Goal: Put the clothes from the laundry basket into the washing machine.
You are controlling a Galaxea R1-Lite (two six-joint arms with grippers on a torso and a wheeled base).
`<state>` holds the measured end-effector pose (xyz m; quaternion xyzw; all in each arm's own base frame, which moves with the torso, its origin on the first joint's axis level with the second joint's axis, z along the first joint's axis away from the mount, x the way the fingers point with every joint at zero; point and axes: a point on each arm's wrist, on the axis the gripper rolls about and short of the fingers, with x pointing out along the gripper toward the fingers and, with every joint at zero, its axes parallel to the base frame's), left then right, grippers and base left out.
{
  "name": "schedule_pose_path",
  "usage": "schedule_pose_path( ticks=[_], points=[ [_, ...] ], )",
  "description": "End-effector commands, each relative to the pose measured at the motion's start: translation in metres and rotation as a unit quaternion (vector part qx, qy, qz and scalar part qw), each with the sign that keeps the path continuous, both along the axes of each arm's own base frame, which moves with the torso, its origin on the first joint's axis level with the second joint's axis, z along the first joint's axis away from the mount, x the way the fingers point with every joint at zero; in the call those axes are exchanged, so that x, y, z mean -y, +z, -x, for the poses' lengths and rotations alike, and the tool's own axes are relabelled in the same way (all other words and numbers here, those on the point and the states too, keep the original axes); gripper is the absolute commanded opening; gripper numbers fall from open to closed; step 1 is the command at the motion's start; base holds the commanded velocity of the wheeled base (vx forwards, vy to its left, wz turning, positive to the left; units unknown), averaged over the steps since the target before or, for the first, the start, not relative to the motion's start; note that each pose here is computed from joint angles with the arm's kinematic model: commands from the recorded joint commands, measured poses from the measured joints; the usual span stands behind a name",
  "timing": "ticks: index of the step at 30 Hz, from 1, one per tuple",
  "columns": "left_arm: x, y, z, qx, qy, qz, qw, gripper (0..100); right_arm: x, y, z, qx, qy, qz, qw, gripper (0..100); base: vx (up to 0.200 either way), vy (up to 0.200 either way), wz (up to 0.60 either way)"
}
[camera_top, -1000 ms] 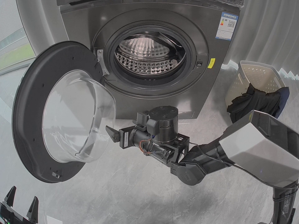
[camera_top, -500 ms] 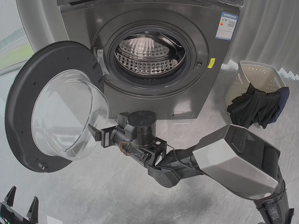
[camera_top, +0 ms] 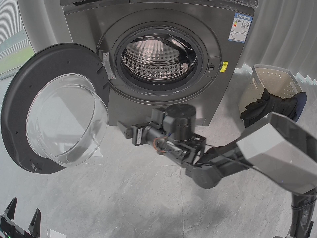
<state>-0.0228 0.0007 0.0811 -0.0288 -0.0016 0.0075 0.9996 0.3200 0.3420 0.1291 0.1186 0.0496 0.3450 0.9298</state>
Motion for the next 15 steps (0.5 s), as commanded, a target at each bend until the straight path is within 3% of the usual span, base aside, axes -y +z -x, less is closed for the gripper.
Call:
schedule_pose_path(
  ticks=[1, 6, 12, 15],
  points=[
    [0.0, -0.005, 0.0, -0.003, 0.0, 0.0, 1.0, 100, 0.122, 0.078, 0.045, 0.019, -0.067, -0.01, 0.9975, 100, 0.0, 0.0, 0.0],
    [0.0, -0.005, 0.0, -0.003, 0.0, 0.0, 1.0, 100, 0.203, 0.075, 0.105, 0.031, -0.116, 0.044, 0.9918, 100, 0.0, 0.0, 0.0],
    [0.0, -0.005, 0.0, -0.003, 0.0, 0.0, 1.0, 100, 0.267, 0.064, 0.168, 0.039, -0.173, 0.047, 0.9831, 100, 0.0, 0.0, 0.0],
    [0.0, -0.005, 0.0, -0.003, 0.0, 0.0, 1.0, 100, 0.294, 0.055, 0.19, 0.044, -0.222, 0.047, 0.9729, 100, 0.0, 0.0, 0.0]
  ],
)
